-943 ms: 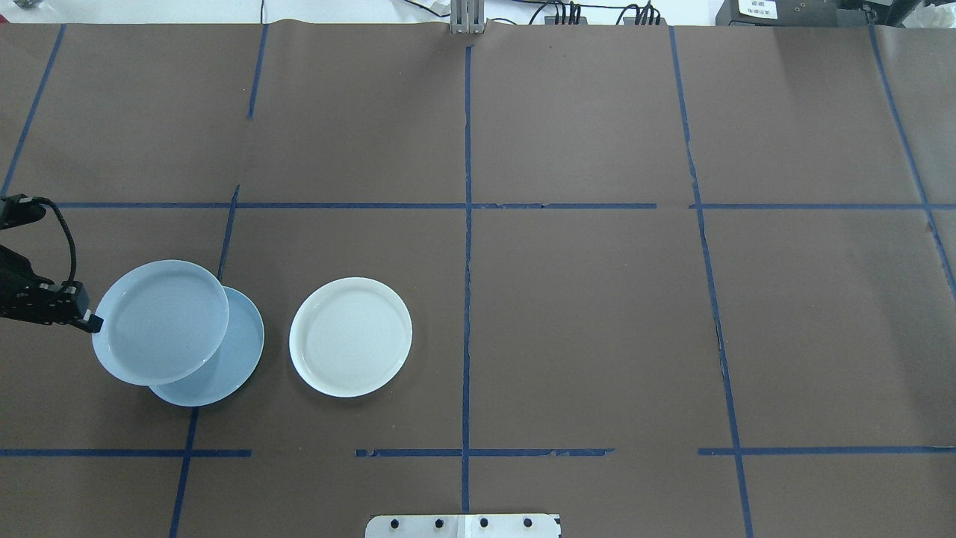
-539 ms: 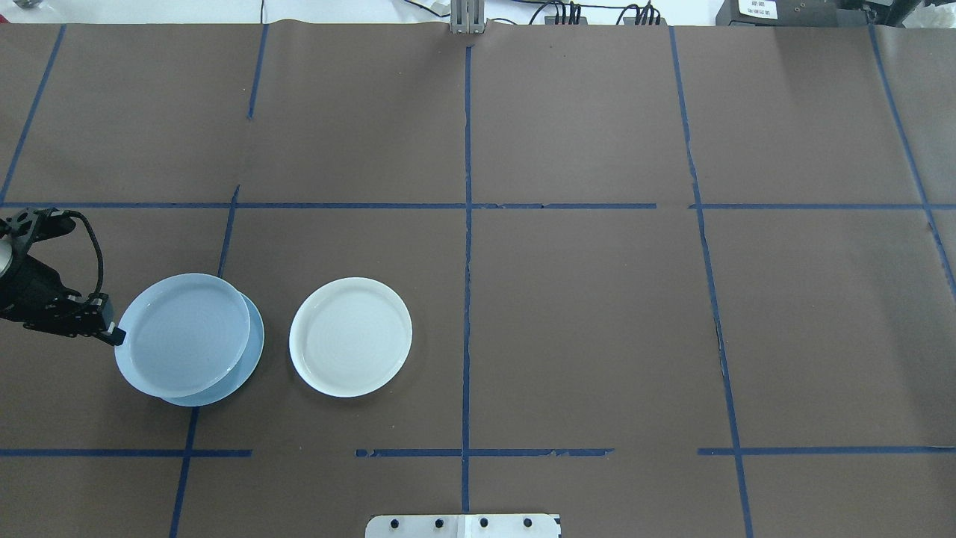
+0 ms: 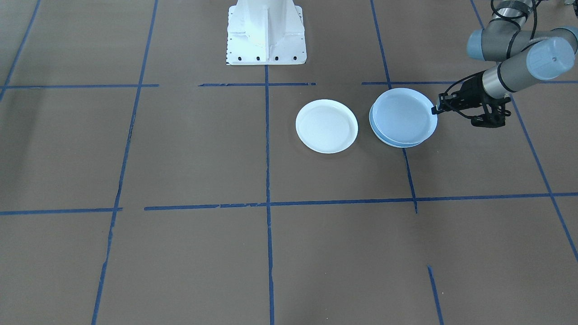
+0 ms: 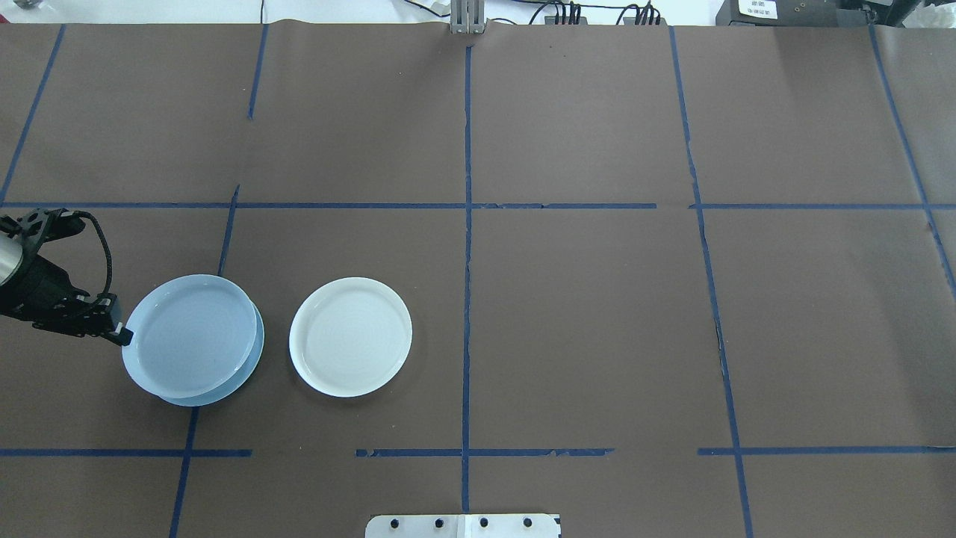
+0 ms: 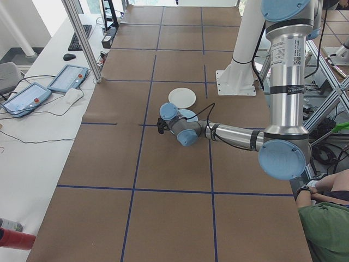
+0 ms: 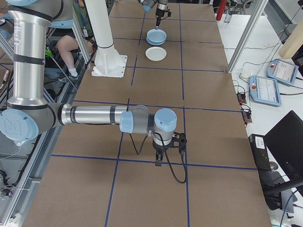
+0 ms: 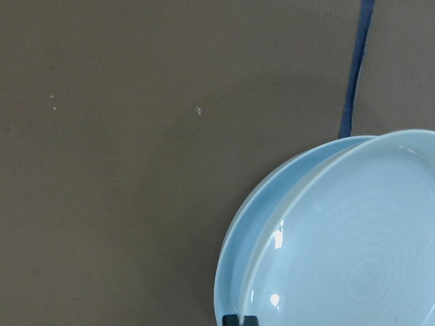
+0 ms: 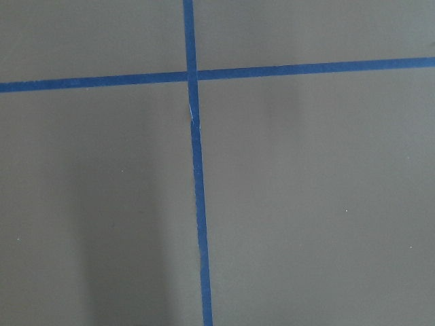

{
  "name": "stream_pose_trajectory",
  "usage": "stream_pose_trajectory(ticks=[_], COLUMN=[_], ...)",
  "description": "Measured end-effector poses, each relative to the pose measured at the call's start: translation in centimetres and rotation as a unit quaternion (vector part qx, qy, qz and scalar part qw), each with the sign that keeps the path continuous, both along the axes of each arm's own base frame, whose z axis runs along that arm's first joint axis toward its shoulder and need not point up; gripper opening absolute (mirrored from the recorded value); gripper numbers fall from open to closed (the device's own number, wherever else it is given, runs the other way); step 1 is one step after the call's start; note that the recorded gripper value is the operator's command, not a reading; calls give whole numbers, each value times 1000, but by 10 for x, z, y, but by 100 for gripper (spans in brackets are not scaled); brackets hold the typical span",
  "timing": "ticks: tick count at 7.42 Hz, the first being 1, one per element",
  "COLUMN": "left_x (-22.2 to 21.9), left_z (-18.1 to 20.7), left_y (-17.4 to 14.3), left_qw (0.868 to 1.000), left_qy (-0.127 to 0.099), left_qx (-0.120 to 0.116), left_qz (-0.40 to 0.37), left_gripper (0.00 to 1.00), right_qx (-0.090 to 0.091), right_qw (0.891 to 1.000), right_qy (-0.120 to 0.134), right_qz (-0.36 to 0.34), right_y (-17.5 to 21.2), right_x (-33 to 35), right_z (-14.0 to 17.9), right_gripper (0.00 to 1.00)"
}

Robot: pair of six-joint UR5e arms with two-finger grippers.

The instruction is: Stack plate in center

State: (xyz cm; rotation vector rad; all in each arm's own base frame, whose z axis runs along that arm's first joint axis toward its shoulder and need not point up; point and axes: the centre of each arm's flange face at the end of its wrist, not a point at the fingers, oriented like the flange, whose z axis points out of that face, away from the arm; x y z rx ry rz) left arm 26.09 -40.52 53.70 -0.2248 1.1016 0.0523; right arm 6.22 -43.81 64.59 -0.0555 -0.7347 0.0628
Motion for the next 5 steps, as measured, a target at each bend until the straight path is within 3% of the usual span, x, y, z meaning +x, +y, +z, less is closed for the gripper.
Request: stream_pose_trajectory(ticks=[1, 5], left_x=[4, 6], left_z=[-3, -20], left_y=[-1, -1], left_qw=[1000, 1000], left_qy=[2, 12], left_qx=[3, 14], left_qz=[3, 4], left_gripper=[100, 100], right_qx=[0, 0], right_qw=[1000, 1000], right_qy=[0, 0], right_qz=[0, 0], right_y=[0, 0], right_x=[0, 0], right_z=[0, 0], right_gripper=[100, 100])
